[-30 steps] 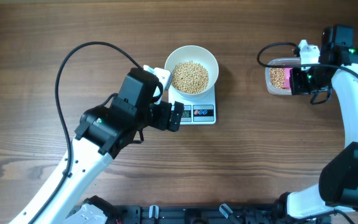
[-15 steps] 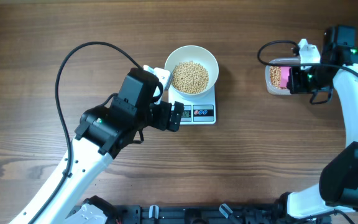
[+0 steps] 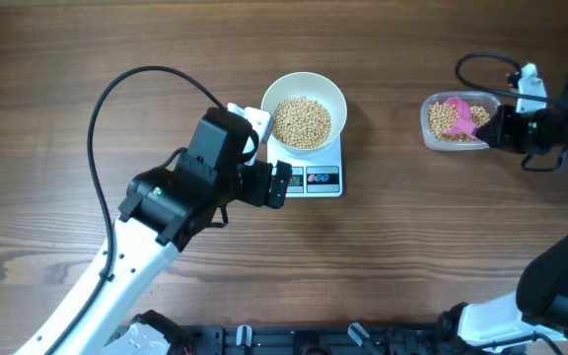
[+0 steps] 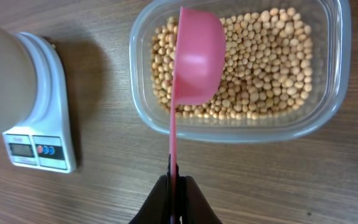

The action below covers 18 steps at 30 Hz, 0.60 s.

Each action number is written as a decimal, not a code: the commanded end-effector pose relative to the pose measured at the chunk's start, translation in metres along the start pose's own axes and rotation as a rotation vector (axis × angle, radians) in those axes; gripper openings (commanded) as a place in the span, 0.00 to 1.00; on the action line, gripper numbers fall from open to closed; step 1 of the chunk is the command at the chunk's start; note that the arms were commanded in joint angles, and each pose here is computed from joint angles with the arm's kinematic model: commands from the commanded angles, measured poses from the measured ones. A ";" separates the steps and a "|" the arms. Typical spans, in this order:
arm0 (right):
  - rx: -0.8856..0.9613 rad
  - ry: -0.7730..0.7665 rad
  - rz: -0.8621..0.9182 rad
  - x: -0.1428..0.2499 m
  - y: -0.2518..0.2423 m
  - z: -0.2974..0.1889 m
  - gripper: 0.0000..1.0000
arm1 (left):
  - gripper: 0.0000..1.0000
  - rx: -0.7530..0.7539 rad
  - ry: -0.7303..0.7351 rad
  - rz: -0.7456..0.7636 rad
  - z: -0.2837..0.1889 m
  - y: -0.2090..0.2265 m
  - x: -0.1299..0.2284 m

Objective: Scoop item into bowl and weigh 150g on scale
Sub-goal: 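Drag the pink scoop through the soybeans to fill it, then lift the filled scoop and carry it over the white bowl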

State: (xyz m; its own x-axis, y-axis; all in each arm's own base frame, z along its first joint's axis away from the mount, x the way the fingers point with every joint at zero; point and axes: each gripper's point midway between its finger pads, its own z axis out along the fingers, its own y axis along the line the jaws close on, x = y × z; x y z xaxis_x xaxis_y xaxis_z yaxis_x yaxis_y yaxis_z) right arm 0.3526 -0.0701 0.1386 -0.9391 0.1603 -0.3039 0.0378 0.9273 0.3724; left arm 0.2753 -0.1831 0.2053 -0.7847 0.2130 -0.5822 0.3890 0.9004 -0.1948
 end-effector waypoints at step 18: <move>-0.260 -0.110 0.236 0.004 -0.015 -0.031 0.04 | 1.00 -0.013 -0.008 -0.007 -0.001 0.002 0.000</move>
State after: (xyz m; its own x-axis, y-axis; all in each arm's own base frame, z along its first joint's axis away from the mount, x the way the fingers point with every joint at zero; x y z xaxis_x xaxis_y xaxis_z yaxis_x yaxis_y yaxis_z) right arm 0.3383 -0.0944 0.1567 -0.8888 0.3542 -0.2908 0.1353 0.8091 0.5719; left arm 0.2753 -0.1831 0.2053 -0.7847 0.2130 -0.5822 0.3890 0.9004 -0.1948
